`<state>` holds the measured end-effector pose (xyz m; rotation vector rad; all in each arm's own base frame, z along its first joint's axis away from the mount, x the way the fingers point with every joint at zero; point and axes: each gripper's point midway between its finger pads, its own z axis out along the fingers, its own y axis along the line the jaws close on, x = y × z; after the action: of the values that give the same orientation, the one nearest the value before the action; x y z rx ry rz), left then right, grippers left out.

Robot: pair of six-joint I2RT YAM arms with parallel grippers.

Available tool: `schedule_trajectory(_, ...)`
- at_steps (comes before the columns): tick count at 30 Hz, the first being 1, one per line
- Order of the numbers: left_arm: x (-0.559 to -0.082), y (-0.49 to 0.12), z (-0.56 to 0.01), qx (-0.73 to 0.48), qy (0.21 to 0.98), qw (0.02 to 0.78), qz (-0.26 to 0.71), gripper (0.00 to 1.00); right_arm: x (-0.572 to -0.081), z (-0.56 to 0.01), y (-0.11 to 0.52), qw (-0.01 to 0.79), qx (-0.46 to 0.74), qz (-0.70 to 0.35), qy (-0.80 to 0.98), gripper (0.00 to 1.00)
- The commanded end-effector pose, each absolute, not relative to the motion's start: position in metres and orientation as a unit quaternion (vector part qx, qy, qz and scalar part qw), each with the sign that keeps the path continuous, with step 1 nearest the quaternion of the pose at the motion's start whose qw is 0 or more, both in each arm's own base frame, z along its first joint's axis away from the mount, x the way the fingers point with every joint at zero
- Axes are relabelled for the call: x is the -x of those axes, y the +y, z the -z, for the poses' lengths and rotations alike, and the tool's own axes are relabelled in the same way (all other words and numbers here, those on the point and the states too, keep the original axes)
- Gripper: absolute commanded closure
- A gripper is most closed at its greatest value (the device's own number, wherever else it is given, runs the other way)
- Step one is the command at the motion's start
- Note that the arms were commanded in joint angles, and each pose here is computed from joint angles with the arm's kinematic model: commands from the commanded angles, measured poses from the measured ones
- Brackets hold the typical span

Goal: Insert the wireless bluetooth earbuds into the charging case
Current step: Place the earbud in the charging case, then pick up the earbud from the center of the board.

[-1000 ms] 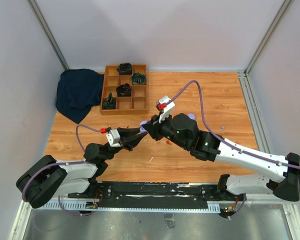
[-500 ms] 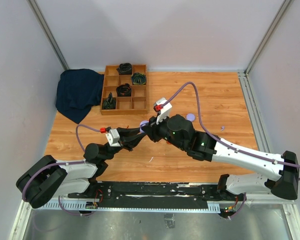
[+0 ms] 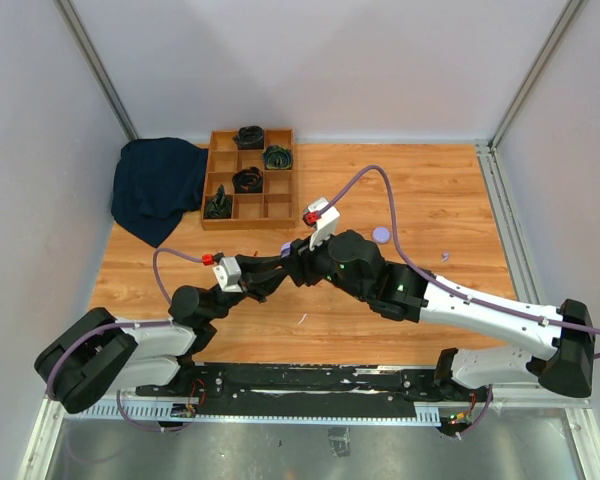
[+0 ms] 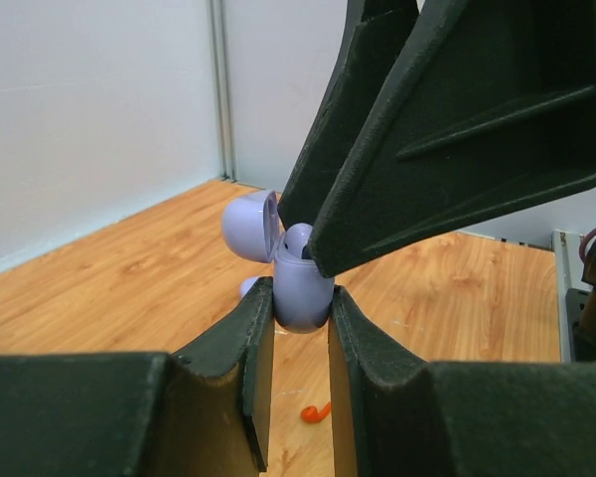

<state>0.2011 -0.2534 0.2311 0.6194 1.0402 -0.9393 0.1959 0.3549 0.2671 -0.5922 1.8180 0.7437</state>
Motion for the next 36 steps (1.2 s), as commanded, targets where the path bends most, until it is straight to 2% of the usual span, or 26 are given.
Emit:
schedule_trajectory(1, -0.201, -0.247, -0.261, -0.264, 0.423, 0.756, 0.425, 1.0, -0.195, -0.284, 0.35, 0.535, 0.247, -0.307, 0.747, 0.52)
schedule_trajectory(8, -0.206, -0.243, -0.252, -0.248, 0.44, 0.756, 0.417, 1.0, -0.203, -0.301, 0.324, 0.552, 0.256, -0.258, 0.751, 0.39)
schedule_trajectory(16, -0.208, -0.237, -0.237, -0.236, 0.463, 0.744, 0.42, 1.0, -0.233, -0.288, 0.263, 0.519, 0.241, -0.15, 0.806, 0.23)
schedule_trajectory(29, -0.198, -0.23, -0.219, -0.259, 0.486, 0.725, 0.414, 1.0, -0.29, -0.214, 0.145, 0.407, 0.13, -0.071, 0.901, 0.12)
schedule_trajectory(36, -0.2, -0.221, -0.208, -0.277, 0.507, 0.728, 0.369, 1.0, -0.313, -0.167, 0.074, 0.343, 0.007, -0.032, 0.939, 0.14)
